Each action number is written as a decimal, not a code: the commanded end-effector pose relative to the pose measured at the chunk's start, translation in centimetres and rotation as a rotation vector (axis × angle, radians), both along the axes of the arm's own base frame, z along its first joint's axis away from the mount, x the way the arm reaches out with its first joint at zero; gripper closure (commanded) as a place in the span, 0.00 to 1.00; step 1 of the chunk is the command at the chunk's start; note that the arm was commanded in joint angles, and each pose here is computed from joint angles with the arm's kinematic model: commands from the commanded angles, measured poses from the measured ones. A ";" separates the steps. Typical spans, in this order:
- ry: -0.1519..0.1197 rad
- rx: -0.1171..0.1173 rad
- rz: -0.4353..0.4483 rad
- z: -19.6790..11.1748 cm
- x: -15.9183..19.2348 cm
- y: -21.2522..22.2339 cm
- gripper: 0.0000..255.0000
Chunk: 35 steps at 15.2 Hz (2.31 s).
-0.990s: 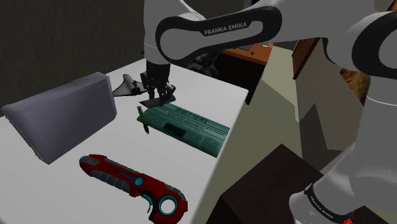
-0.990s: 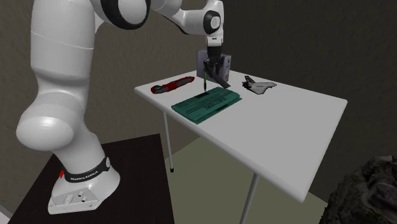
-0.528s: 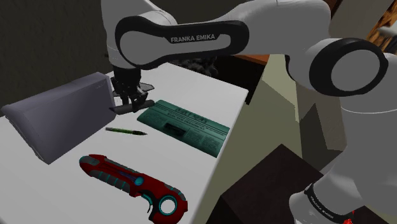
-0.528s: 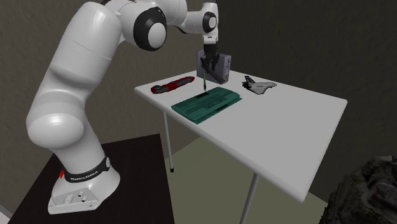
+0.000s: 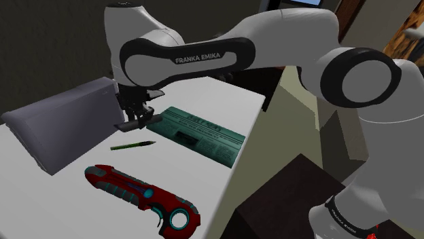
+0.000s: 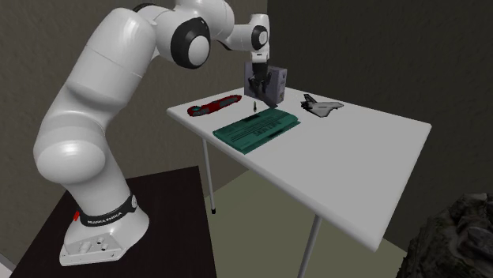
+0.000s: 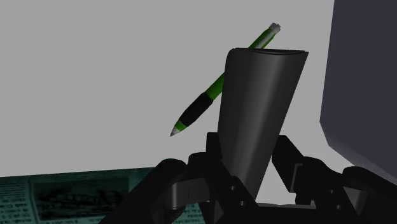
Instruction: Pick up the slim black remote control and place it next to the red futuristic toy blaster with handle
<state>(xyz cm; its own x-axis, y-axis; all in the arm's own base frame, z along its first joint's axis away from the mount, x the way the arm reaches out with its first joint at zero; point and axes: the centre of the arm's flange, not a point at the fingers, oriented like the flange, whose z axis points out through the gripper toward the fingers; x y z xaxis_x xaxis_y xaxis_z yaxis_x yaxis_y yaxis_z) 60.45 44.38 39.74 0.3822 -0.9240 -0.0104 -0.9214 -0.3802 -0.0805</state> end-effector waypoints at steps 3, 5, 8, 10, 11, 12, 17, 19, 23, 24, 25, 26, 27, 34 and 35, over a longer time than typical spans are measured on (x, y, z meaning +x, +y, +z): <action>0.000 0.000 0.000 -2.1 0.1 -0.1 1.00; 0.000 0.000 0.000 -3.2 0.1 -0.1 1.00; 0.000 0.000 0.000 -4.8 0.1 -0.1 1.00; 0.000 0.000 0.000 -5.8 0.1 -0.1 1.00; 0.000 0.000 0.000 -6.4 0.1 -0.1 1.00; 0.000 0.000 0.000 -7.0 0.1 -0.1 1.00; 0.000 0.000 0.000 -7.0 0.1 -0.1 1.00; 0.000 0.000 0.000 -7.0 0.1 -0.1 1.00; 0.000 0.001 0.000 -7.0 0.1 -0.1 0.00; 0.000 0.001 0.000 -7.0 0.1 -0.1 0.00; 0.000 0.001 0.000 -7.0 0.1 -0.1 0.00; 0.000 0.000 0.000 -7.0 0.1 -0.1 0.00; 0.000 0.000 0.000 -5.6 0.0 -0.1 0.00; 0.000 0.000 0.000 -2.0 -0.3 -0.3 0.00; 0.000 0.000 0.000 -2.0 -0.3 -0.3 0.00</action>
<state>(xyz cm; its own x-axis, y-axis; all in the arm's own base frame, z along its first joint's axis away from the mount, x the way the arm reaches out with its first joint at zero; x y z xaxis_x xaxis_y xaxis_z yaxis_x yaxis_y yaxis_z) 60.15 44.10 37.74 0.3821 -0.9241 -0.0107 -0.9214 -0.3800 -0.0814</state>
